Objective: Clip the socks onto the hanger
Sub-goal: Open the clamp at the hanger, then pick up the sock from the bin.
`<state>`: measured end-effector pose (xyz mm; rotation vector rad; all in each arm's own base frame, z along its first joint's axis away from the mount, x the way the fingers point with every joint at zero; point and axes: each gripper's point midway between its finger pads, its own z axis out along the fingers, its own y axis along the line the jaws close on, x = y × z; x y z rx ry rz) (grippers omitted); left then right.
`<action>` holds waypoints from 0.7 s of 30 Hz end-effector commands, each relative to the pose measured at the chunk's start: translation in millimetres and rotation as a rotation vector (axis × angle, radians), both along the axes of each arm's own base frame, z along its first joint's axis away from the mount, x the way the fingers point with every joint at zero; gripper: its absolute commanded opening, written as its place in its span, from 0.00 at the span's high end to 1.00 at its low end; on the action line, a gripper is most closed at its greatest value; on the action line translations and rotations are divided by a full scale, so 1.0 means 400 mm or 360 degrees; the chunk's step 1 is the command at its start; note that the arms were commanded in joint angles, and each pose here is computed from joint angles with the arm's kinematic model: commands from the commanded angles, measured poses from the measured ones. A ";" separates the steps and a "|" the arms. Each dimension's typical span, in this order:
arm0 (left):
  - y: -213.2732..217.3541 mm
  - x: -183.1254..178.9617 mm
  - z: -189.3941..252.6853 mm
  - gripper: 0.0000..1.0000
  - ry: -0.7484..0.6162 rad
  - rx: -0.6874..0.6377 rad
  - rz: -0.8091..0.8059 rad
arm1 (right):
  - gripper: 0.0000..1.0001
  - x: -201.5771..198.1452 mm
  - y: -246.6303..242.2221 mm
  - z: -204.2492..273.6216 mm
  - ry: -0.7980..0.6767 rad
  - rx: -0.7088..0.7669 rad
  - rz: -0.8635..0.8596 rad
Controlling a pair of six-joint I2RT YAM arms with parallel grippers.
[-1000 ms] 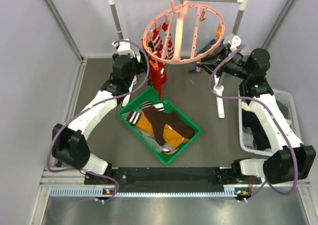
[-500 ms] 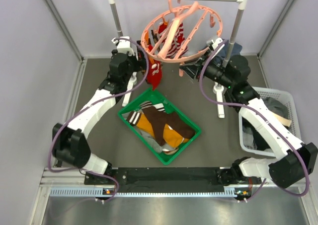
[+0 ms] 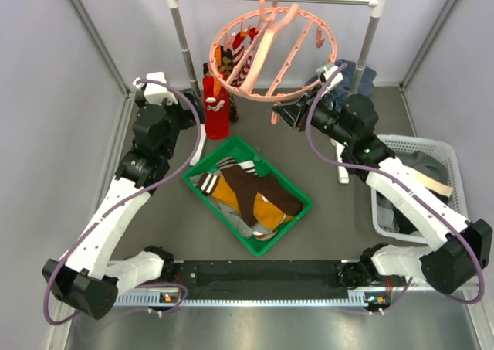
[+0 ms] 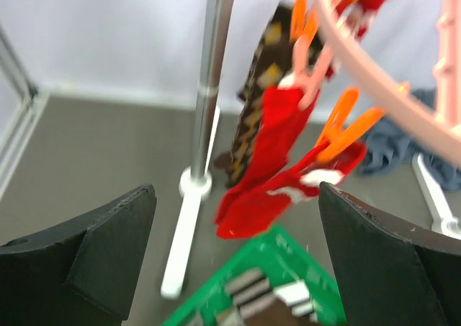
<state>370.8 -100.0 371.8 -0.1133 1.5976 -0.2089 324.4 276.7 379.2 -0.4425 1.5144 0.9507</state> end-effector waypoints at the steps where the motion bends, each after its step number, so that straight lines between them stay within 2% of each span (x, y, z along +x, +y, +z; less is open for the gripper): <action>1: 0.010 -0.058 -0.075 0.01 0.0237 -0.0073 0.0011 | 1.00 -0.040 0.002 0.017 0.0009 0.0052 0.0015; 6: -0.061 -0.146 -0.193 0.01 0.0613 -0.0374 -0.0018 | 1.00 -0.036 0.001 -0.005 0.0022 0.0028 -0.0065; 12: -0.144 -0.202 -0.323 0.03 0.0813 -0.0474 0.0089 | 1.00 -0.039 0.022 -0.043 0.0035 -0.0010 -0.0065; 13: -0.148 -0.201 -0.337 0.08 0.0834 -0.0499 0.0120 | 1.00 -0.037 0.024 -0.054 0.0046 -0.0021 -0.0065; 16: -0.173 -0.176 -0.371 0.14 0.0868 -0.0517 0.0192 | 1.00 -0.037 0.023 -0.065 0.0049 -0.0038 -0.0068; 17: -0.181 -0.166 -0.379 0.20 0.0871 -0.0519 0.0215 | 1.00 -0.037 0.020 -0.066 0.0042 -0.0044 -0.0074; 21: -0.219 -0.101 -0.465 0.36 0.0934 -0.0413 0.0292 | 1.00 -0.035 0.012 -0.074 0.0030 -0.0073 -0.0097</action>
